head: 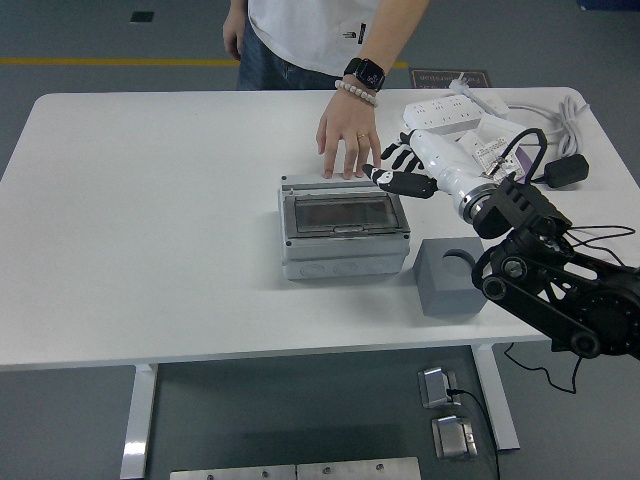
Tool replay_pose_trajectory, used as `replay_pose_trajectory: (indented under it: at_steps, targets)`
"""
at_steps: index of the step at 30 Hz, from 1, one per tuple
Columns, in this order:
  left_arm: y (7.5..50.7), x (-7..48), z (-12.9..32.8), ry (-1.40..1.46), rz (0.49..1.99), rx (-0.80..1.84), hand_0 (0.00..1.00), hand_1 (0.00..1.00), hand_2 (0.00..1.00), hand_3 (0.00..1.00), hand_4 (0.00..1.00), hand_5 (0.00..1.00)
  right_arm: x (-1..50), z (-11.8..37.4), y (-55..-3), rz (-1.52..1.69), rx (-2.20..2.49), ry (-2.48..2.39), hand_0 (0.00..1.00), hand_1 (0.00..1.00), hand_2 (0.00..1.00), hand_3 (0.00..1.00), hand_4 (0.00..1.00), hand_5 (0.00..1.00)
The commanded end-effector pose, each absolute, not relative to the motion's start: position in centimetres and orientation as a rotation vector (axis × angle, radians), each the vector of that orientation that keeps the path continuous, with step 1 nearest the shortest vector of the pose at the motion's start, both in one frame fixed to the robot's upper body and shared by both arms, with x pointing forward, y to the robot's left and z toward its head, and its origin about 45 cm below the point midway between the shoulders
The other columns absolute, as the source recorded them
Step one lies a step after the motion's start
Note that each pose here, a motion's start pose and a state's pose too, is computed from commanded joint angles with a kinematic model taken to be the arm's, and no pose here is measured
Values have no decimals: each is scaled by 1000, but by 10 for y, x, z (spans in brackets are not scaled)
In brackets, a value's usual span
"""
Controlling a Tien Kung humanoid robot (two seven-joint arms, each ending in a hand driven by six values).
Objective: Fetch the battery,place it into the box,close the lid of the box
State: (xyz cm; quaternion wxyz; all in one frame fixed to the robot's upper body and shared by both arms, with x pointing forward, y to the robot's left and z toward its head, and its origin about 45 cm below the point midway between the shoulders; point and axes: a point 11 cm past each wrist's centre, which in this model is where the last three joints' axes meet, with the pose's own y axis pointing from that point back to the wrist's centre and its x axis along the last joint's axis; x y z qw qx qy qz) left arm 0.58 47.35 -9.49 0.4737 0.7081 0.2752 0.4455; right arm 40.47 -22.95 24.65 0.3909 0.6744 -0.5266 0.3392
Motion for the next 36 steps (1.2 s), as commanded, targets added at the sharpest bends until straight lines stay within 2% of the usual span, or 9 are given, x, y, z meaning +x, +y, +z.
replay_pose_trajectory:
  at_steps: [18,32,33,36]
  targets:
    - [470,-1,-97,687,1086,1734,386,598,528,501,2,2,397,265,-323,668,1748,-2184,572,511,574,648,764,718]
    - [473,-2,-95,683,1086,1737,386,599,530,503,2,2,357,213,-358,292,1950,-2528,594,536,588,653,773,718]
    - [473,-2,-95,683,1085,1738,386,599,531,503,2,2,355,211,-360,266,1956,-2554,607,557,601,660,788,752]
    - [474,-1,-95,680,1084,1739,386,599,531,503,2,2,351,205,-363,184,1967,-2620,607,557,601,660,788,752]
